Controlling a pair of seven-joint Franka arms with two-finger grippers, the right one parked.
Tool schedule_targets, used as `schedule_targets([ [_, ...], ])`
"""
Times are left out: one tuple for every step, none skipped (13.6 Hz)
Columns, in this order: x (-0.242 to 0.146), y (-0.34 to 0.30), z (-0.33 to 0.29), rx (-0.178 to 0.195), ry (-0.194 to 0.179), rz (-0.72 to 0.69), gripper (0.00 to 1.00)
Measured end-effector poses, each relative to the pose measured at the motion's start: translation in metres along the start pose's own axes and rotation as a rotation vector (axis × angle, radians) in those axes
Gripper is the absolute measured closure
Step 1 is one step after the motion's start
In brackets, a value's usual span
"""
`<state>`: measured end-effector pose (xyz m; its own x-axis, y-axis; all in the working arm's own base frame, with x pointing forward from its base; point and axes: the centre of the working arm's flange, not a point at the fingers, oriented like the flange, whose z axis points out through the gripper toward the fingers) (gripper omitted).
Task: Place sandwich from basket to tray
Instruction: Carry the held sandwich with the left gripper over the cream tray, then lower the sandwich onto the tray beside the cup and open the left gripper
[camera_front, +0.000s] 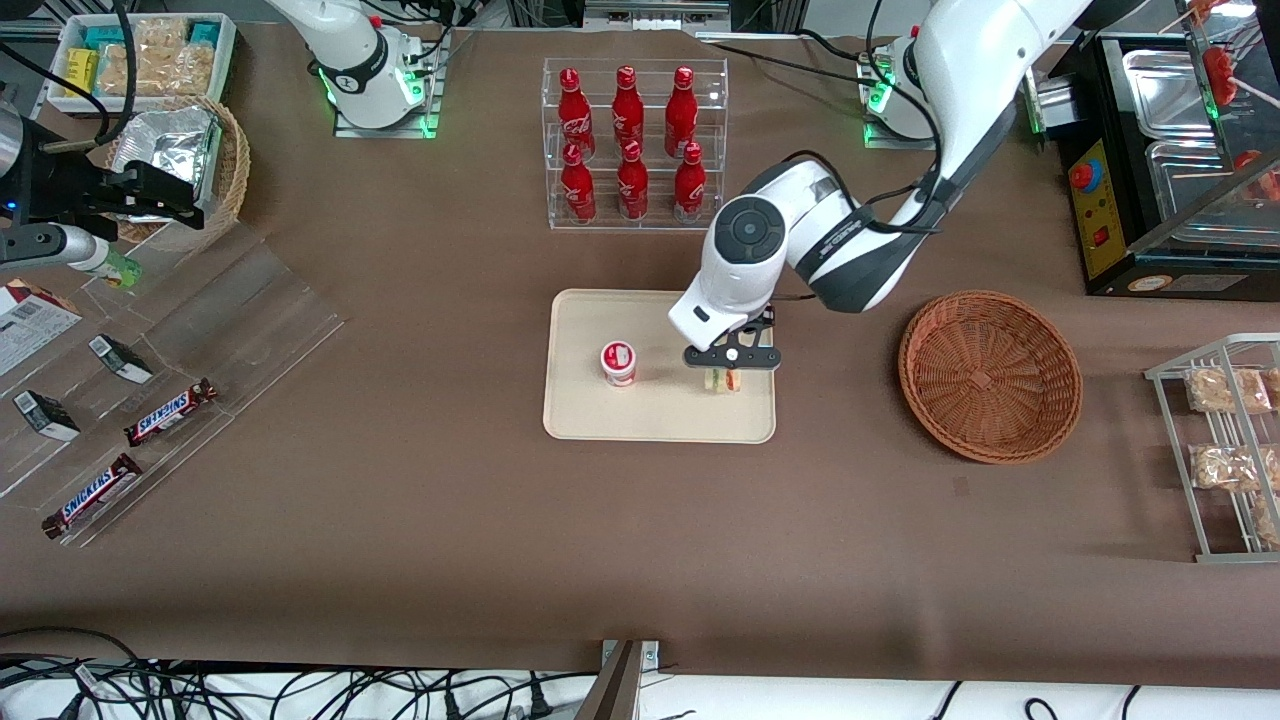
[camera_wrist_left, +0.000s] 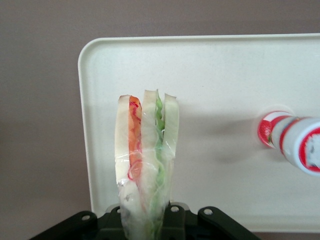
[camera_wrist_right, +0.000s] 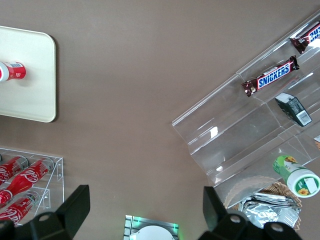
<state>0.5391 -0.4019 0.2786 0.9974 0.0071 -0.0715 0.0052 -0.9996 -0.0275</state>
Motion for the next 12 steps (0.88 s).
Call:
schedule_targets([
  [0.001,0.002,0.011,0.003,0.006,-0.006,0.84],
  [0.002,0.003,0.021,0.007,0.01,-0.002,0.84],
  [0.001,0.005,0.031,0.014,0.007,0.0,0.84],
  [-0.001,0.006,0.041,0.025,0.005,0.0,0.84],
  [-0.002,0.008,0.049,0.035,0.005,-0.003,0.84],
  [-0.003,0.009,0.056,0.045,0.007,-0.006,0.84],
  [-0.004,0.009,0.061,0.05,0.008,-0.013,0.84],
  [-0.004,0.01,0.064,0.049,0.006,-0.025,0.84],
  [-0.004,0.01,0.065,0.047,0.006,-0.043,0.84],
  [-0.004,0.011,0.064,0.046,0.008,-0.063,0.8],
  [-0.005,0.012,0.064,0.045,0.01,-0.078,0.7],
  [-0.005,0.014,0.063,0.044,0.013,-0.09,0.59],
])
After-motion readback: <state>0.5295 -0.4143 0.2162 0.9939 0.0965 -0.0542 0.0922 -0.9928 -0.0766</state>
